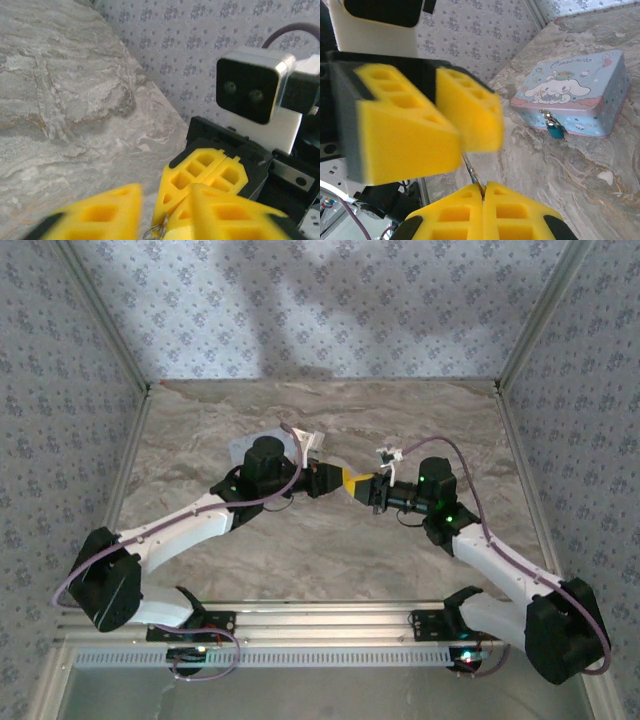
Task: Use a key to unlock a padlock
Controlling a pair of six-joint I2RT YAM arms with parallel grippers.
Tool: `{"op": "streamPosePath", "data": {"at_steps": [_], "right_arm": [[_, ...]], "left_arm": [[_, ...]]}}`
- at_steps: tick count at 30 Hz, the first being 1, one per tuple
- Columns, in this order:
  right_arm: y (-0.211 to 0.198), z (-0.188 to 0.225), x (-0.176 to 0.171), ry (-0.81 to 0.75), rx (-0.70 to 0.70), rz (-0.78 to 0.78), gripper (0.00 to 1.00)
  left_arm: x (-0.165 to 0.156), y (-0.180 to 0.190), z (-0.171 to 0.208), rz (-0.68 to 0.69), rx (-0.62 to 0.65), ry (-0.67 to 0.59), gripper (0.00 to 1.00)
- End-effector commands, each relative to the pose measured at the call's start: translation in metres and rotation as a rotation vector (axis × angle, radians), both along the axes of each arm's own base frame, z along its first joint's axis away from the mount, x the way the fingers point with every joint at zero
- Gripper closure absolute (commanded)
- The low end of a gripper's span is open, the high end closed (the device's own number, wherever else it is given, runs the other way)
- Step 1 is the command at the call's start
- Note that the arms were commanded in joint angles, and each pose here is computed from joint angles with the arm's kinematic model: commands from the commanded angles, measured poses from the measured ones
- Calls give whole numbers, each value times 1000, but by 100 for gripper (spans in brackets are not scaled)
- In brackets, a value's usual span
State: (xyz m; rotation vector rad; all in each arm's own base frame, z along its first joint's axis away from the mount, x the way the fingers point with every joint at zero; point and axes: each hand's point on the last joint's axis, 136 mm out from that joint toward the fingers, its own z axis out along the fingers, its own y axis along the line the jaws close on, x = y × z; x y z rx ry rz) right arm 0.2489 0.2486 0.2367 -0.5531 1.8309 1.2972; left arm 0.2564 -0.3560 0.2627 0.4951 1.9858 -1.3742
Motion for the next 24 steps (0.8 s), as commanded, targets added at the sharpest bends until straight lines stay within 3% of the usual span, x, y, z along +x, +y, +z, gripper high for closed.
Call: {"op": "streamPosePath", "data": {"at_steps": [1,4,9,13,24], "right_arm": [[-5,7,3,-28,-18,-30,100],[-9,3,6,-16,-35,-55,100],[-20,-7,12,11,-63,-114,100],[-31,-14,14,22,-86,-162,100],[-56,-26,14,47,-121,-285,100]], "left_arm": [[1,4,32,24,-29,-63,49],[10,14,33,91,-1,-72,21],[27,43,36,239,52,-97,2],[41,73,36,341,108,-100,2],[83,141,12,562,418,-58,2]]}}
